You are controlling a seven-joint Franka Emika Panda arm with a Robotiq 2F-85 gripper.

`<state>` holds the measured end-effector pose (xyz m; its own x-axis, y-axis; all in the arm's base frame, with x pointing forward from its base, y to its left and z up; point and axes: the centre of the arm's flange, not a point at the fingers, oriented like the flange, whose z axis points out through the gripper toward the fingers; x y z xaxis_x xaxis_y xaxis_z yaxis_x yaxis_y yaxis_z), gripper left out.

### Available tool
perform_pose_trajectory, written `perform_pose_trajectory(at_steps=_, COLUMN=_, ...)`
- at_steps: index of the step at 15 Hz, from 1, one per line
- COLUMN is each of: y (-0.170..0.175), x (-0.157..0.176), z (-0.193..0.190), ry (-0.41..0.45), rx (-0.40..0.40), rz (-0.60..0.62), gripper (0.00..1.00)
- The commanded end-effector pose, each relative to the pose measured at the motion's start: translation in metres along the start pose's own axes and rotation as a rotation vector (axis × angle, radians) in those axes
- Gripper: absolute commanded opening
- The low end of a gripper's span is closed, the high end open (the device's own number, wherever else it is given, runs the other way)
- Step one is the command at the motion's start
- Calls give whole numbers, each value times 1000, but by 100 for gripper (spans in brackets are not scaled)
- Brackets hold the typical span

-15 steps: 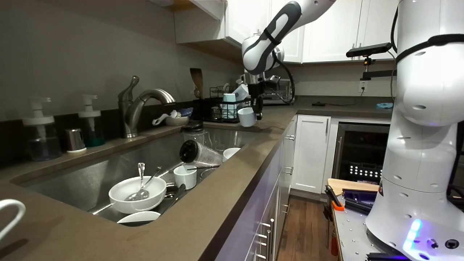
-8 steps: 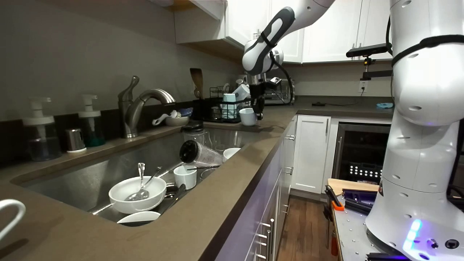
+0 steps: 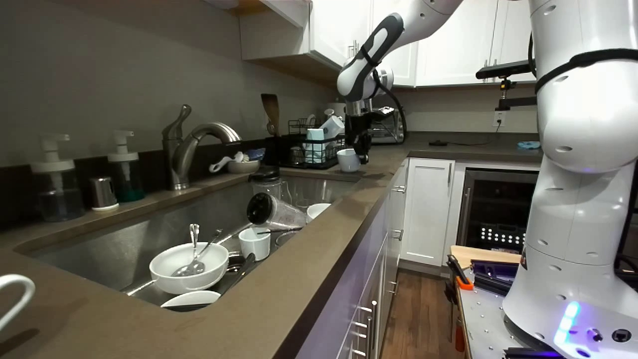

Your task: Empty the mug into the sink

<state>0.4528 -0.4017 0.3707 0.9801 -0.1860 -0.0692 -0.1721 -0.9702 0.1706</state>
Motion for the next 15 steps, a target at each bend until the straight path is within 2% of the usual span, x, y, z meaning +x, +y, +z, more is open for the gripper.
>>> perform_pose_trajectory(at_steps=1, y=23, x=14, z=5, ry=-4, rx=81, rz=41, gripper=4)
perform_pose_trajectory(at_steps=6, y=38, x=24, z=12, ry=-13, rx=145, rz=105, gripper=4)
perform_pose_trajectory(at_steps=10, y=42, x=29, z=9, ry=-53, rx=129, rz=121, gripper=4)
perform_pose_trajectory(at_steps=14, y=43, x=30, z=6, ry=-82, rx=122, rz=124, gripper=30)
perform_pose_trajectory(at_steps=15, y=44, x=30, z=7, ry=-88, rx=122, rz=126, gripper=30)
